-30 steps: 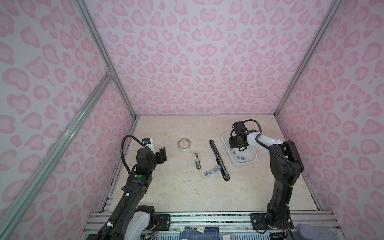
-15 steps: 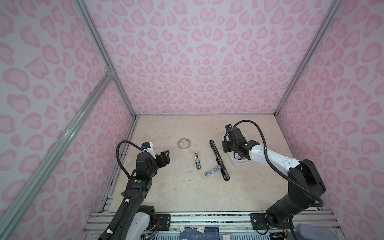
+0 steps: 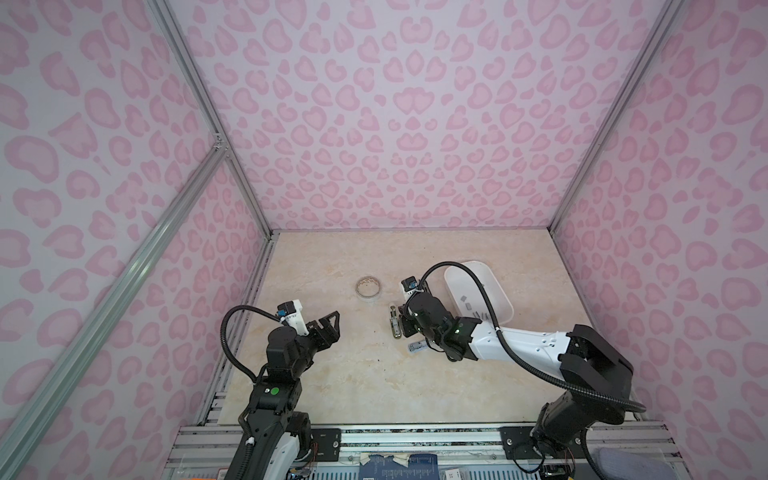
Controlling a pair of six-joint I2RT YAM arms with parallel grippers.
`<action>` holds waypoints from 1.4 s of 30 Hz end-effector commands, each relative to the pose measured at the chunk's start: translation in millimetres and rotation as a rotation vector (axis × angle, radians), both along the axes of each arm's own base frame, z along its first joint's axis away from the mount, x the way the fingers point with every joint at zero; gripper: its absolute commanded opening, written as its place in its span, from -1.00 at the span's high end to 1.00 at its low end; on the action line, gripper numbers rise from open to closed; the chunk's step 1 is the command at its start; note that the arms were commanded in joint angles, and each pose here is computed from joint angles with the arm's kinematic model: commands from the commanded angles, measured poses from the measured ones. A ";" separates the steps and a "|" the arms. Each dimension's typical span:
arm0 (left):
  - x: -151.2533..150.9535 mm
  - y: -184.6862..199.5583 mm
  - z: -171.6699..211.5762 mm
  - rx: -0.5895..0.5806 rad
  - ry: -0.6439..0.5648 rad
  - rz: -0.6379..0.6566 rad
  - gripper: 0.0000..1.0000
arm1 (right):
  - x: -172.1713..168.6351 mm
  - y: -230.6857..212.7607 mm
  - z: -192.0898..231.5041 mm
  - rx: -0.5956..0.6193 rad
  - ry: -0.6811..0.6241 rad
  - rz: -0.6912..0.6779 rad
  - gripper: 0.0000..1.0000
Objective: Load the staples into the stapler
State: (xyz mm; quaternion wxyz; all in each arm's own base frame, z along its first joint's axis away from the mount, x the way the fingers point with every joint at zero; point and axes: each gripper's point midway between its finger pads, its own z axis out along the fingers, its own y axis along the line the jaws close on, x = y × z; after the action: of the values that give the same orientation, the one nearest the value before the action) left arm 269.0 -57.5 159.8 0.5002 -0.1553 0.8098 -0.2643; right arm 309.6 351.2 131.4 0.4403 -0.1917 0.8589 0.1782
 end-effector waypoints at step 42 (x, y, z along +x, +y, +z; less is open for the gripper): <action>11.0 -12.6 -9.3 0.038 0.041 -0.030 -0.77 | -6.0 15.4 -80.7 0.043 0.111 -0.081 0.90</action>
State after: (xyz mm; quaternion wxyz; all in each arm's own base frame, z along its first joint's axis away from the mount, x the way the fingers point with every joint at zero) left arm 274.6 -70.3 139.1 0.4616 -0.1427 0.8391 -0.2498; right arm 302.1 368.8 53.6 0.4013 -0.1414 0.8825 0.2005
